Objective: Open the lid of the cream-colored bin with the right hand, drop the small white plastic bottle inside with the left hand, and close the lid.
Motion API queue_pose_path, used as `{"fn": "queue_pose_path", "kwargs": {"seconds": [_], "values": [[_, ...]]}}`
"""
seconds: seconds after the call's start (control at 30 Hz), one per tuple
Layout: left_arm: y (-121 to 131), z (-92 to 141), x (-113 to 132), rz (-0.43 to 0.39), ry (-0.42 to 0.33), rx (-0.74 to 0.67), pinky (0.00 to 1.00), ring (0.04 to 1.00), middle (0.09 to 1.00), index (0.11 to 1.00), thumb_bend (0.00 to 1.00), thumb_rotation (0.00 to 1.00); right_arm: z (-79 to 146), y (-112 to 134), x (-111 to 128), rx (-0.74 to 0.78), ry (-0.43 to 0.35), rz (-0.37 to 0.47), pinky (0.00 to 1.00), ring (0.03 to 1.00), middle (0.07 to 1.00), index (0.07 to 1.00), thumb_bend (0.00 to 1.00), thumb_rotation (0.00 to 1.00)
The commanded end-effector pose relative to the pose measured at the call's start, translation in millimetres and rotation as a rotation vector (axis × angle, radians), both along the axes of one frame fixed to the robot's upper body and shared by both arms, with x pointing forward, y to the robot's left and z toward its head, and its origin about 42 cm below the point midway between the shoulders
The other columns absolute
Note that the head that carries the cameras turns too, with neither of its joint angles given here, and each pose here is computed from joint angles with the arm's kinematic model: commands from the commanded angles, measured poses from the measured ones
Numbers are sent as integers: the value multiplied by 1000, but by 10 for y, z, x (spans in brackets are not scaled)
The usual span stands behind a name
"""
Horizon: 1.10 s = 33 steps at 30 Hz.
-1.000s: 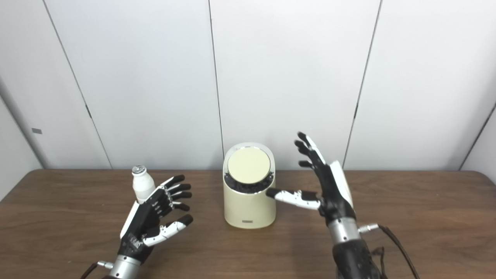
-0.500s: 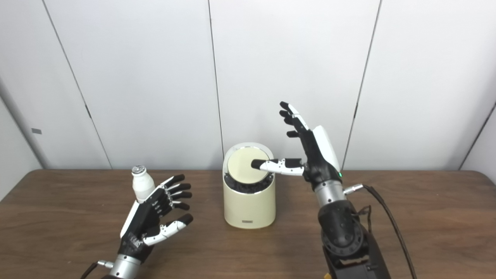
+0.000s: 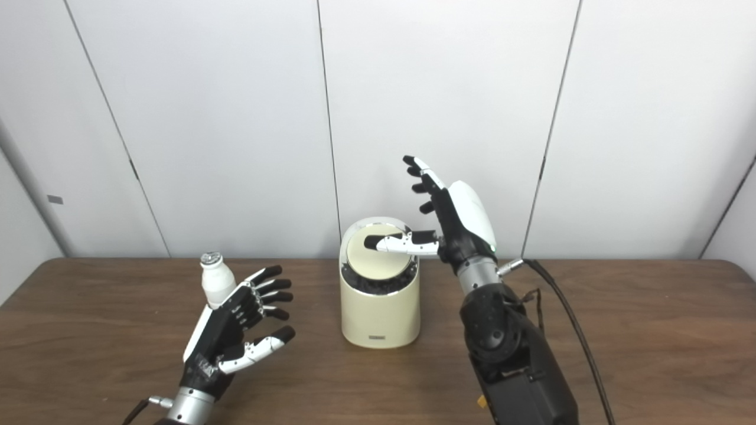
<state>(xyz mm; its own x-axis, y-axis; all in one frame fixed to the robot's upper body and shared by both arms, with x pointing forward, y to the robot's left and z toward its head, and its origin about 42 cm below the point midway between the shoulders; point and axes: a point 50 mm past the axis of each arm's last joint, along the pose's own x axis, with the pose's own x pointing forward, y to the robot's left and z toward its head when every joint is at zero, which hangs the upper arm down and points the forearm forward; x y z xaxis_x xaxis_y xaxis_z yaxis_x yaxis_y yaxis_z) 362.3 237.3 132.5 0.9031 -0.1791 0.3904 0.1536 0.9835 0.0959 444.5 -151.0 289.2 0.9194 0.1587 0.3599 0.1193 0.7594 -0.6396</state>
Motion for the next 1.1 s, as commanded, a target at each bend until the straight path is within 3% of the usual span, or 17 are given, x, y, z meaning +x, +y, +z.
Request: {"fn": "queue_pose_path", "kwargs": {"seconds": [0.0, 0.5, 0.73, 1.07], "values": [[-74, 57, 16, -19, -43, -6, 603, 730, 776, 853, 707, 174, 276, 71, 33, -2, -89, 14, 640, 799, 867, 891, 941, 417], [-112, 72, 2, -19, -49, -4, 601, 727, 776, 860, 711, 195, 122, 61, 95, -60, -48, 47, 688, 842, 891, 905, 944, 373], [-114, 65, 4, -29, -46, -16, 611, 734, 779, 862, 717, 196, 96, 25, 102, -86, -44, 38, 677, 836, 888, 903, 918, 249], [-125, 66, -14, -26, -49, -10, 607, 722, 778, 860, 714, 188, 93, -33, 141, -109, -48, 27, 674, 830, 886, 903, 908, 233]]}}
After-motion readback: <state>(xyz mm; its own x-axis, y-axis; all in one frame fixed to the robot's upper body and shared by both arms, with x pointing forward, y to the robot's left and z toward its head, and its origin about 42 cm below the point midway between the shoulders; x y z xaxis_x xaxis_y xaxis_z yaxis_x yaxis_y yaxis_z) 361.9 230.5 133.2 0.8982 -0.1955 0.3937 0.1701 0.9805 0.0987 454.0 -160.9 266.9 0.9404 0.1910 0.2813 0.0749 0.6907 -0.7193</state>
